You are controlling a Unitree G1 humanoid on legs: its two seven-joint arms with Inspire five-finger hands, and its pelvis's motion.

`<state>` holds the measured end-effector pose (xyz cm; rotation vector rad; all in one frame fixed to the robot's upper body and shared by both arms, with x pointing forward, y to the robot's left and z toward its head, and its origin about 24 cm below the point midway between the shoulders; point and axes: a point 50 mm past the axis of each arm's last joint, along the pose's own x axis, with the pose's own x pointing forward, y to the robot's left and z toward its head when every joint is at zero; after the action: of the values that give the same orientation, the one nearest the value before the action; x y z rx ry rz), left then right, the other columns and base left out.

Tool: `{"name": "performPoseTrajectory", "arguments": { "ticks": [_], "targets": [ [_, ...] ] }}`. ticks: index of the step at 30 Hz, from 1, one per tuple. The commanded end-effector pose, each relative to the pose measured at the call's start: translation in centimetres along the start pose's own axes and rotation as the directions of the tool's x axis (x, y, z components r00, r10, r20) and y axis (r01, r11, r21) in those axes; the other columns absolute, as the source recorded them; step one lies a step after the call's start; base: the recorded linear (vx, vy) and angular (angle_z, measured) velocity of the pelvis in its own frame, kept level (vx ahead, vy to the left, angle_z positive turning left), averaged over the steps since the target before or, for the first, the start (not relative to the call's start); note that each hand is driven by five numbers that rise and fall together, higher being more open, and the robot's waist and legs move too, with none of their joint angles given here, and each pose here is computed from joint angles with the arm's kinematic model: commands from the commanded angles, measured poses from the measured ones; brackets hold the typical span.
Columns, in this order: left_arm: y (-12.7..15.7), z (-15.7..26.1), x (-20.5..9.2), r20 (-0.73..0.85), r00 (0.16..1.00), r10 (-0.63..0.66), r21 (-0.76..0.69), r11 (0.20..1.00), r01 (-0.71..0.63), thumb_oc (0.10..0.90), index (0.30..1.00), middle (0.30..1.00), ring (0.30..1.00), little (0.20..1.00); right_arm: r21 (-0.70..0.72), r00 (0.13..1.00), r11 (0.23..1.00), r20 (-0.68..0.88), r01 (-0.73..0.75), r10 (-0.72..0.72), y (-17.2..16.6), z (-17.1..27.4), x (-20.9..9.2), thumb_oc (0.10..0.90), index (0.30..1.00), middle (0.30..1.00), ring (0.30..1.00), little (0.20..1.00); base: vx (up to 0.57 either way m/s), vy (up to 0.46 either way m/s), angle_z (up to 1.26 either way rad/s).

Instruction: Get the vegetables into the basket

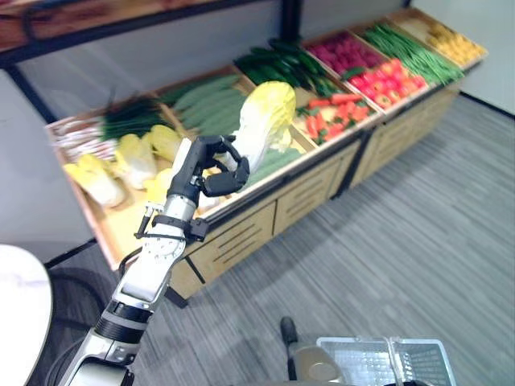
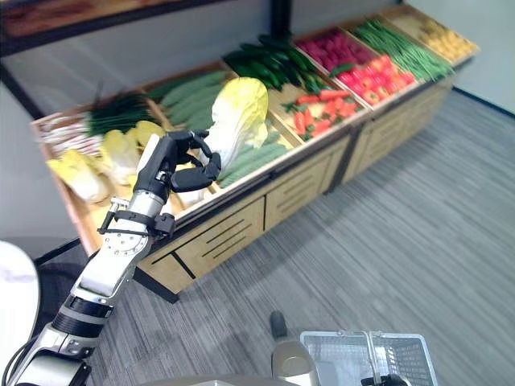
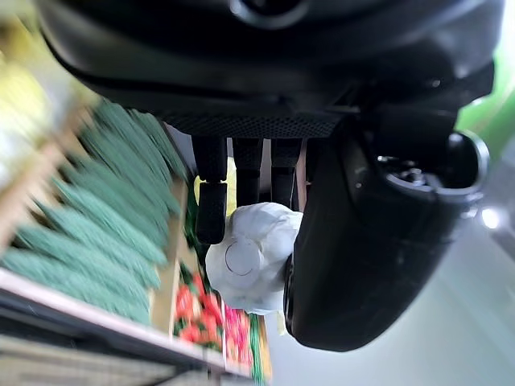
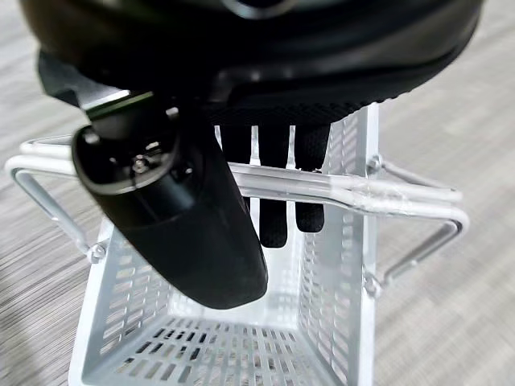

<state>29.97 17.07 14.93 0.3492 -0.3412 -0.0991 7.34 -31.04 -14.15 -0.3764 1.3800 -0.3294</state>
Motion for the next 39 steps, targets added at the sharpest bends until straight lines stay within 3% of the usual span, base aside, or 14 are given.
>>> {"name": "performPoseTrajectory", "arguments": {
  "ticks": [1,10,20,27,32,39],
  "targets": [
    [2.4,6.9,1.6,0.336,0.937,0.098,-0.031,0.995,-0.093,0.400,0.300,0.300,0.300,0.300,-0.080,0.991,0.991,0.077,0.112,-0.105,-3.5,1.6,-0.1,0.400,0.300,0.300,0.300,0.300,0.03,-0.048,-1.22],
    [2.3,6.3,1.4,0.311,0.945,0.100,-0.034,0.995,-0.094,0.400,0.300,0.300,0.300,0.300,-0.100,0.994,0.992,0.088,0.080,-0.071,-2.0,1.7,-0.1,0.400,0.300,0.300,0.300,0.300,0.10,-0.181,-1.18],
    [0.8,5.7,1.5,0.281,0.957,0.078,-0.126,0.991,-0.044,0.400,0.300,0.300,0.300,0.300,-0.027,0.994,0.994,0.021,0.105,-0.104,-2.8,-0.7,0.0,0.400,0.300,0.300,0.300,0.300,0.16,-0.206,-0.23],
    [2.0,3.7,-0.4,0.202,0.971,0.130,-0.127,0.986,-0.105,0.400,0.300,0.300,0.300,0.300,-0.119,0.987,0.986,0.125,0.117,-0.102,-3.4,2.9,-0.2,0.400,0.300,0.300,0.300,0.300,0.20,-0.138,-0.86],
    [2.4,2.6,-2.1,0.157,0.981,0.110,-0.105,0.990,-0.095,0.400,0.300,0.300,0.300,0.300,-0.115,0.964,0.982,0.236,0.149,-0.119,-4.6,6.2,-0.7,0.400,0.300,0.300,0.300,0.300,0.24,0.021,-0.78],
    [1.9,2.0,-3.2,0.119,0.991,0.067,-0.119,0.991,-0.053,0.400,0.300,0.300,0.300,0.300,-0.132,0.956,0.981,0.274,0.142,-0.101,-4.7,7.2,-0.9,0.400,0.300,0.300,0.300,0.300,0.14,0.057,-0.46]
  ]
}}
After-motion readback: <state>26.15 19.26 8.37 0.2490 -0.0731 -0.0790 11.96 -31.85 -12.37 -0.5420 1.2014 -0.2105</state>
